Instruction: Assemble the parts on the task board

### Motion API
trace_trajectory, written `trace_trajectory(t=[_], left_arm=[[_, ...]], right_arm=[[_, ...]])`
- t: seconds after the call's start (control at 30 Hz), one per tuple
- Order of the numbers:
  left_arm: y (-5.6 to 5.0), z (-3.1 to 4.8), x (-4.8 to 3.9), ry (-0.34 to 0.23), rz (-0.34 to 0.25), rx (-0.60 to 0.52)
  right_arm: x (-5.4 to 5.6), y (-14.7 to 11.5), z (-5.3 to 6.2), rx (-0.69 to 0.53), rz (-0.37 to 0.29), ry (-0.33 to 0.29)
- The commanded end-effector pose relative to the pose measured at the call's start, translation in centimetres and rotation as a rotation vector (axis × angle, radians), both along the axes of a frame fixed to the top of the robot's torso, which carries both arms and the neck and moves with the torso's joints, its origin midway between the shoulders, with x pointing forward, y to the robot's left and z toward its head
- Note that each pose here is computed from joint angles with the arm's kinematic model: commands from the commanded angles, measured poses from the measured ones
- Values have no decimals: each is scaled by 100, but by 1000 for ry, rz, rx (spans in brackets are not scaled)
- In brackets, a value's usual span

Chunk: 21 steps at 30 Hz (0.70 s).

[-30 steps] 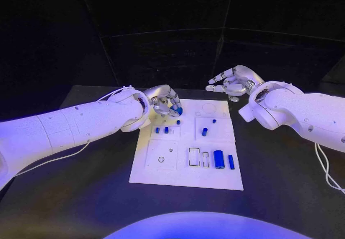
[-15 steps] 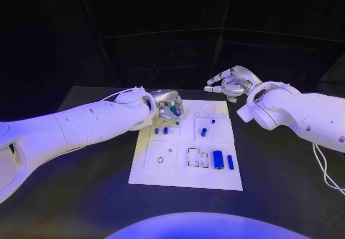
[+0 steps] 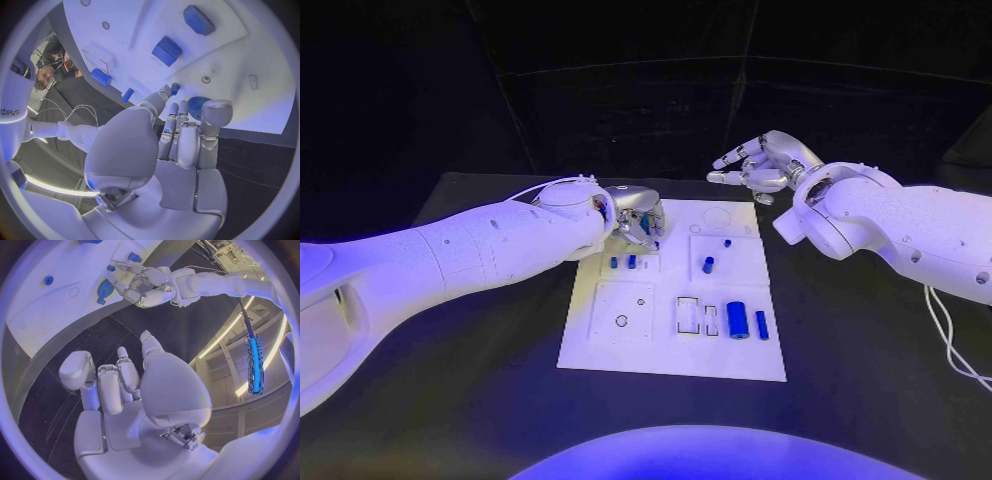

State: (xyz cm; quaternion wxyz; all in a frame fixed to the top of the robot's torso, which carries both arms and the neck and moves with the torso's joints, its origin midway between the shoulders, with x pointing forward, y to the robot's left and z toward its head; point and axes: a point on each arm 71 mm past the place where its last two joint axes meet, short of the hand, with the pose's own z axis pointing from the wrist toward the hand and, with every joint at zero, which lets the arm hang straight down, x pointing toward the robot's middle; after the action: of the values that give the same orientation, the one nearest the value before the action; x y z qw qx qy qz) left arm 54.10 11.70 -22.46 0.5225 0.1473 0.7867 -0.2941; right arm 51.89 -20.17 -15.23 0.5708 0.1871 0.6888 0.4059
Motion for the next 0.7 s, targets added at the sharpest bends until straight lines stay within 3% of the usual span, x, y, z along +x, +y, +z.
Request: trace_trajectory(t=[0.03, 0.7], left_arm=[[-14, -21, -3, 10, -15, 39], [-54, -85, 24, 23, -19, 71]], right_arm=[[0, 17, 16, 1, 13, -7], [2, 34, 15, 1, 17, -6]])
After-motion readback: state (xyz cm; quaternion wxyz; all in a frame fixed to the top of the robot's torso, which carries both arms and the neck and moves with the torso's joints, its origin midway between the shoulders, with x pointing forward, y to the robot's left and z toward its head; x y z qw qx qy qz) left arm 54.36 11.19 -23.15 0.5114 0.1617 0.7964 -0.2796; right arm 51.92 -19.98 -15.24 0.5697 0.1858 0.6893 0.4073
